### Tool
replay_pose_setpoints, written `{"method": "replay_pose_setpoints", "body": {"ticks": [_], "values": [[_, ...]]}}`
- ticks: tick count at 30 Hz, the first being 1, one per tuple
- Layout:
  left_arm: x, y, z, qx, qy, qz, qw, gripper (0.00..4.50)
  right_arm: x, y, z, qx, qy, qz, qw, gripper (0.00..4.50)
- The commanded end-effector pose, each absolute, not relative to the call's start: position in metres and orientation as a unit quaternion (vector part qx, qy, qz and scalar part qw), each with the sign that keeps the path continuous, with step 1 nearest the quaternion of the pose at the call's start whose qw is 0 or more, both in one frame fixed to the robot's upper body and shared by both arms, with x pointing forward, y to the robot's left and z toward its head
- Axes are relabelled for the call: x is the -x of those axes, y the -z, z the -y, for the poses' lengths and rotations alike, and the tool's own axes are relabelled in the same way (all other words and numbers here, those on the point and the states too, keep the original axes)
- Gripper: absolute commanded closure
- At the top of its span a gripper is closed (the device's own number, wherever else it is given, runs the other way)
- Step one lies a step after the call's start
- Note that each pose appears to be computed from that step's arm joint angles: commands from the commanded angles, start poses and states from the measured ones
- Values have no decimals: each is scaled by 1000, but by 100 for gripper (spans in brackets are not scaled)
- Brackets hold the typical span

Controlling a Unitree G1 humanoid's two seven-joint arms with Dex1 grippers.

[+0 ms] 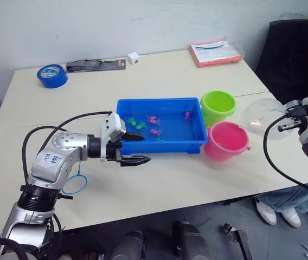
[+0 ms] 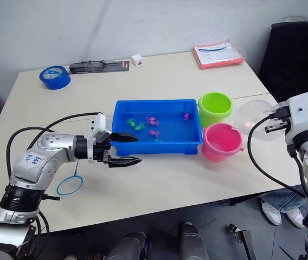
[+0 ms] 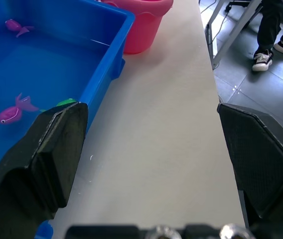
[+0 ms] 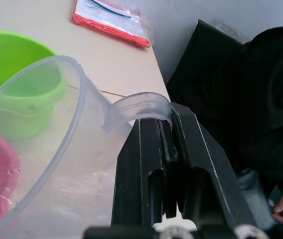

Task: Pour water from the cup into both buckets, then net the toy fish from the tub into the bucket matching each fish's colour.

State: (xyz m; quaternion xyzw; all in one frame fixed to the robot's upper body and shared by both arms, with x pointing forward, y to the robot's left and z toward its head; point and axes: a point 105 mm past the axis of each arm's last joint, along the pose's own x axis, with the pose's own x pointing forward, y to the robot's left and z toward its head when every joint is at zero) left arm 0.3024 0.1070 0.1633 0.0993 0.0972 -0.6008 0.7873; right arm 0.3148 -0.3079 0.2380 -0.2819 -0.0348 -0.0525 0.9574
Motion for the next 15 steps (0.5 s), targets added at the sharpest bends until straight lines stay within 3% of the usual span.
{"method": "replay_pose_setpoints", "body": {"ticks": [1, 15], "values": [[-302, -173, -106, -112, 605, -76, 784, 0, -310, -261, 298, 330, 48, 77, 939, 382], [-303, -173, -105, -116, 607, -73, 783, 0, -314, -266, 281, 418, 30, 102, 902, 382]]}}
